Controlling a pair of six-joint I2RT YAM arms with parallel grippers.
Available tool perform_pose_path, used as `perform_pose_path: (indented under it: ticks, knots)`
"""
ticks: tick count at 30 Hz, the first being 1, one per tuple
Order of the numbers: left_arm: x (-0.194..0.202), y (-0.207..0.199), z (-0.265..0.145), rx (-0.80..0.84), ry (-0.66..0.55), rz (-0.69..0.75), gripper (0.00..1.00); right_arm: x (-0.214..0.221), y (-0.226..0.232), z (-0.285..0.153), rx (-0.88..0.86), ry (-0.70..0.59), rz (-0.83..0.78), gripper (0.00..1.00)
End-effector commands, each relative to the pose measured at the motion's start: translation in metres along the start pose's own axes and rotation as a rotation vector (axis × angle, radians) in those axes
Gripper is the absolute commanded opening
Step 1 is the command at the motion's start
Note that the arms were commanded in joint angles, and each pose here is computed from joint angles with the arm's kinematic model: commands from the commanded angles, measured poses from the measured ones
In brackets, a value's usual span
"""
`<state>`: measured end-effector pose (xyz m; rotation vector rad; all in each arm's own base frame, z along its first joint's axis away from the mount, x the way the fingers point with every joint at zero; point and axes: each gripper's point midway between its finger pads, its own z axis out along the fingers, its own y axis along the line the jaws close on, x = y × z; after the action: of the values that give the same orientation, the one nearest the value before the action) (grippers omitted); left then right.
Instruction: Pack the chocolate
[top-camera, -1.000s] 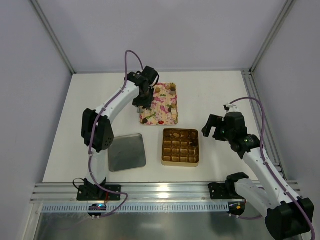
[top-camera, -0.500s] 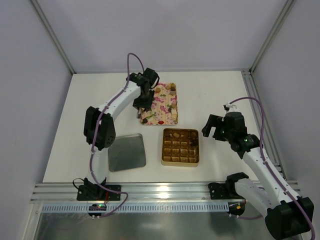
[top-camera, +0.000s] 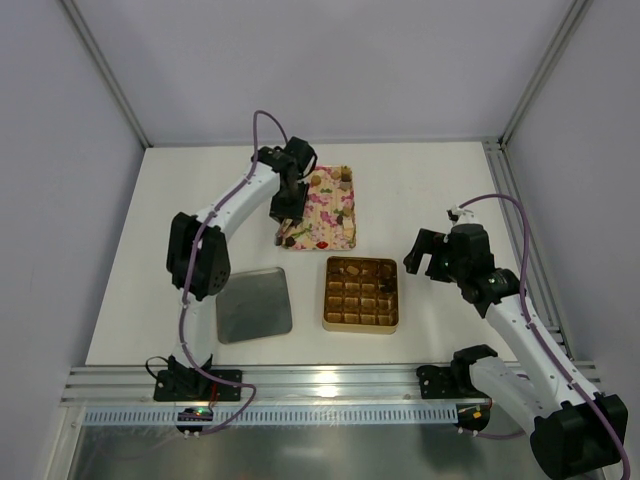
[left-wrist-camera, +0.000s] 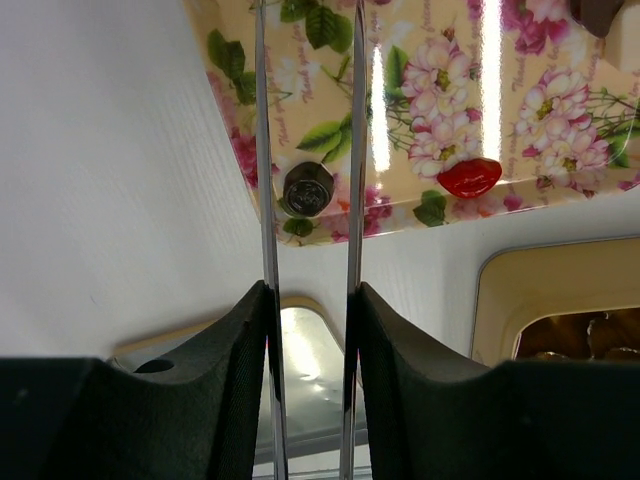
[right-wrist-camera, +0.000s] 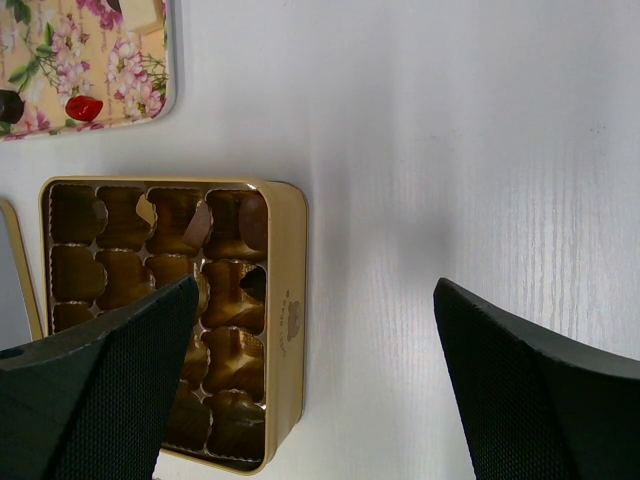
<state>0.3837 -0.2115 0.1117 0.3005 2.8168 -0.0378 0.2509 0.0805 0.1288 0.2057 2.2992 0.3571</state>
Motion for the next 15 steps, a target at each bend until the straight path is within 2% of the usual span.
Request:
perform_pose_path:
  ticks: [1, 15]
  knots:
    - [-0.007, -0.007, -0.031, 0.07, -0.068, -0.019, 0.36, -0.017, 0.008, -0.007, -0.025, -0.054, -0.009, 1.0]
    - [0.01, -0.026, -0.052, 0.111, -0.059, 0.043, 0.4, -0.015, 0.008, -0.009, -0.032, -0.056, -0.004, 1.0]
